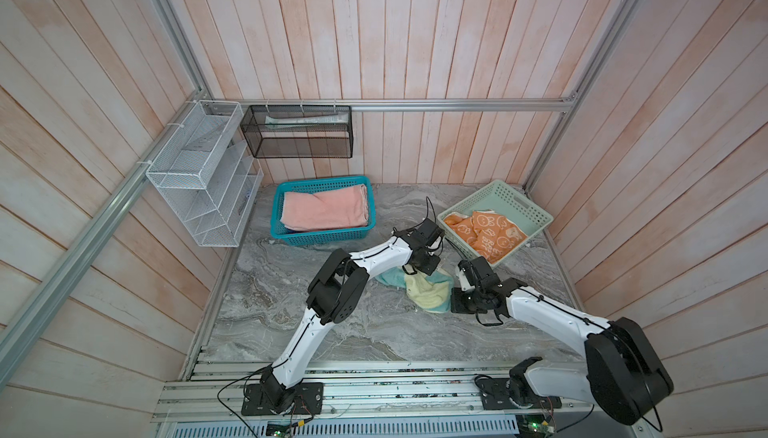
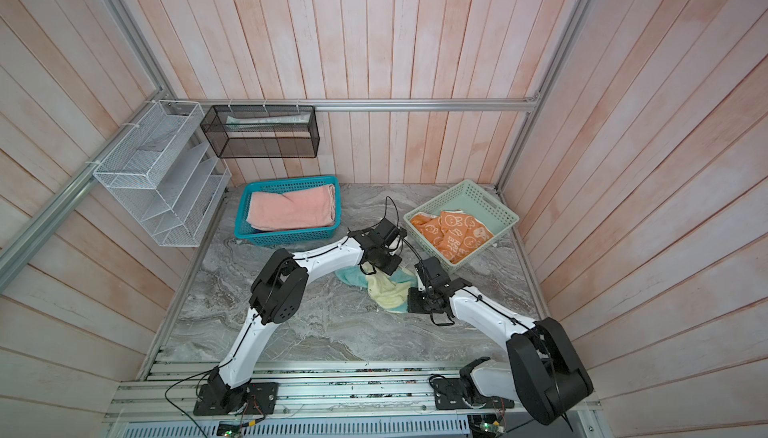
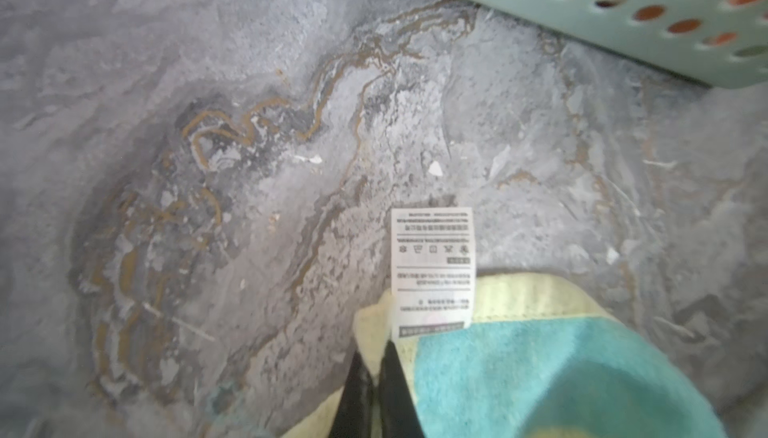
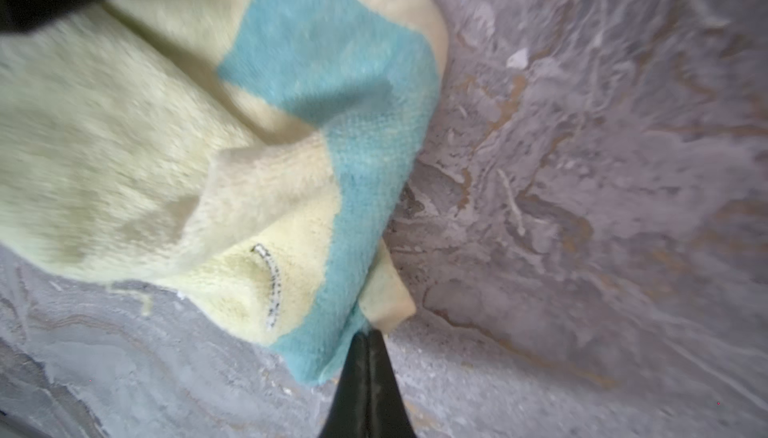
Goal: Fold and stack the towels
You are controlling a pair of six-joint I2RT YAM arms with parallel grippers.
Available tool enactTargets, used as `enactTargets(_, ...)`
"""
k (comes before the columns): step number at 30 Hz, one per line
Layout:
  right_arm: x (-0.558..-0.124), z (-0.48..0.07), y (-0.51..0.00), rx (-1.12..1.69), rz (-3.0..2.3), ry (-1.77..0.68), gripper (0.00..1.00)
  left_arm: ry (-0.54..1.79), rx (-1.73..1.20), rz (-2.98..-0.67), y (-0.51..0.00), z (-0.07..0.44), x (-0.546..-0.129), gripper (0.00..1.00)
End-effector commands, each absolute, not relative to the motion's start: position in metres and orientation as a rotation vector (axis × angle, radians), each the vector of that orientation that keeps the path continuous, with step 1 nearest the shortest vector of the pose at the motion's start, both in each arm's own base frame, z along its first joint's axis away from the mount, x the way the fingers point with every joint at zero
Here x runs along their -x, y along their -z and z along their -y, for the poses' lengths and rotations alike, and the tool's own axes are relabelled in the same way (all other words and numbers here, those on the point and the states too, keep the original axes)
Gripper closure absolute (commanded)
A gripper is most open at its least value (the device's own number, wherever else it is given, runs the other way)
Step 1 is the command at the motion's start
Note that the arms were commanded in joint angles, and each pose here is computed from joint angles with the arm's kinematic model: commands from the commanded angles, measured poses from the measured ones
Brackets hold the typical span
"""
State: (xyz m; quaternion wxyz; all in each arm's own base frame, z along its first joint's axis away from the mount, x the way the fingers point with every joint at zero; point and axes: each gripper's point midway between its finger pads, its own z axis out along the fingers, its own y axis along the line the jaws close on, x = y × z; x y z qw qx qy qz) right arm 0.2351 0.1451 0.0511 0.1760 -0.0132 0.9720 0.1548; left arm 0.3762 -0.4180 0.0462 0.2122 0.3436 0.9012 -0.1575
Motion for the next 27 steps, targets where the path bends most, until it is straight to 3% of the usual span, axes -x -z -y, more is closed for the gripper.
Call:
enactTargets(1, -0.244, -0.138, -0.087, 0.038, -2.665, -0.397, 1.0, 0.553, -0.853, -2.295, -0.143, 0.423, -0.389, 1.0)
enactTargets(12, -0.263, -0.121, -0.224, 0.059, -2.301, -0.364, 1.0, 0.614, -0.721, -1.893, -0.338, 0.373, -0.357, 1.0)
enactTargets(15, -0.271, -0.13, -0.248, 0.109, -2.226, -0.402, 1.0, 0.661, -0.747, -1.842, -0.363, 0.368, -0.341, 1.0)
enactTargets(17, -0.273, -0.145, -0.255, 0.176, -2.182, -0.488, 0.97, 0.692, -0.837, -1.807, -0.367, 0.37, -0.327, 1.0)
enactTargets(23, -0.268, -0.178, -0.257, 0.251, -2.094, -0.729, 0.66, 0.833, -1.105, -1.82, -0.343, 0.367, -0.271, 1.0)
enactTargets(27, -0.272, -0.185, -0.236, 0.265, -2.124, -0.763, 0.57, 0.817, -0.881, -2.099, -0.273, 0.312, -0.28, 1.0)
